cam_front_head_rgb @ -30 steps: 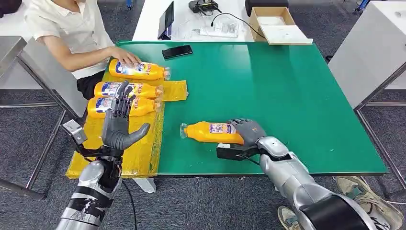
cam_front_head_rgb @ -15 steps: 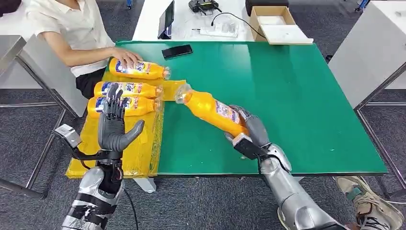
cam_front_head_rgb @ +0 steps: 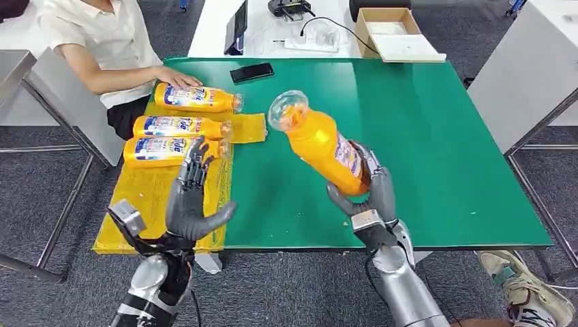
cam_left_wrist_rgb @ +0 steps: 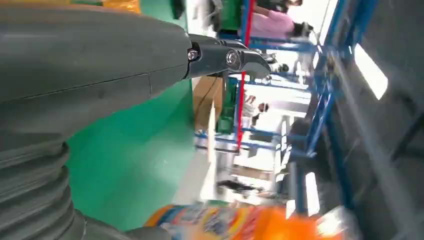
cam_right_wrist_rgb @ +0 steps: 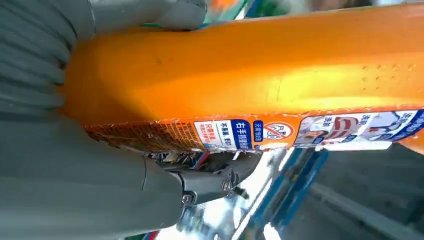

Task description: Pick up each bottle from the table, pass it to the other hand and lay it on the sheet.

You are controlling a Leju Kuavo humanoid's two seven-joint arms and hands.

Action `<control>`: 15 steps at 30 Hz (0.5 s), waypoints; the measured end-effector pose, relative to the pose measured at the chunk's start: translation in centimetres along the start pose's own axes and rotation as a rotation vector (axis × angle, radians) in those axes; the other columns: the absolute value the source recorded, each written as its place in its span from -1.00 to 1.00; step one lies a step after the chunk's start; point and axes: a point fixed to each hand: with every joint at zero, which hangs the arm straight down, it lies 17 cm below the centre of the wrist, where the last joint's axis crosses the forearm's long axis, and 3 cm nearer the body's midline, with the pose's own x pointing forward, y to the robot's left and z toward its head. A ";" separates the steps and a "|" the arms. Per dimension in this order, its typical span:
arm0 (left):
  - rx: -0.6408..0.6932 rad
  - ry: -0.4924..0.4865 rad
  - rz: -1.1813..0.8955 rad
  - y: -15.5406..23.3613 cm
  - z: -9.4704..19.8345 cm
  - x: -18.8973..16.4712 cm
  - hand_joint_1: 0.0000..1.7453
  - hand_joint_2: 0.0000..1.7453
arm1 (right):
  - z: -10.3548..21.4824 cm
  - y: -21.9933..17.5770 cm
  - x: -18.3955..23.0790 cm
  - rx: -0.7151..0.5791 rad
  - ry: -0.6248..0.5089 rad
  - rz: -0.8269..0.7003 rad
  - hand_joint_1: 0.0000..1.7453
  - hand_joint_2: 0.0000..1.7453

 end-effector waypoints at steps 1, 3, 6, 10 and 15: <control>-0.038 0.006 -0.049 -1.3 0.4 -0.4 -1.00 1.00 | 0.3 1.1 0.4 0.026 -0.002 -0.040 1.00 1.00; -0.104 0.019 -0.104 -3.8 1.1 -1.1 -1.00 1.00 | 0.7 3.3 1.5 0.065 -0.012 -0.096 1.00 1.00; -0.145 0.021 -0.091 -6.3 1.5 -1.3 -1.00 1.00 | 0.9 6.9 3.2 0.123 -0.033 -0.151 1.00 1.00; -0.164 0.023 -0.078 -7.4 1.7 -1.3 -1.00 1.00 | 1.0 8.7 4.2 0.149 -0.045 -0.182 1.00 1.00; -0.157 0.024 -0.031 -7.6 1.6 -1.1 -1.00 1.00 | 1.4 10.4 5.0 0.198 -0.057 -0.198 1.00 1.00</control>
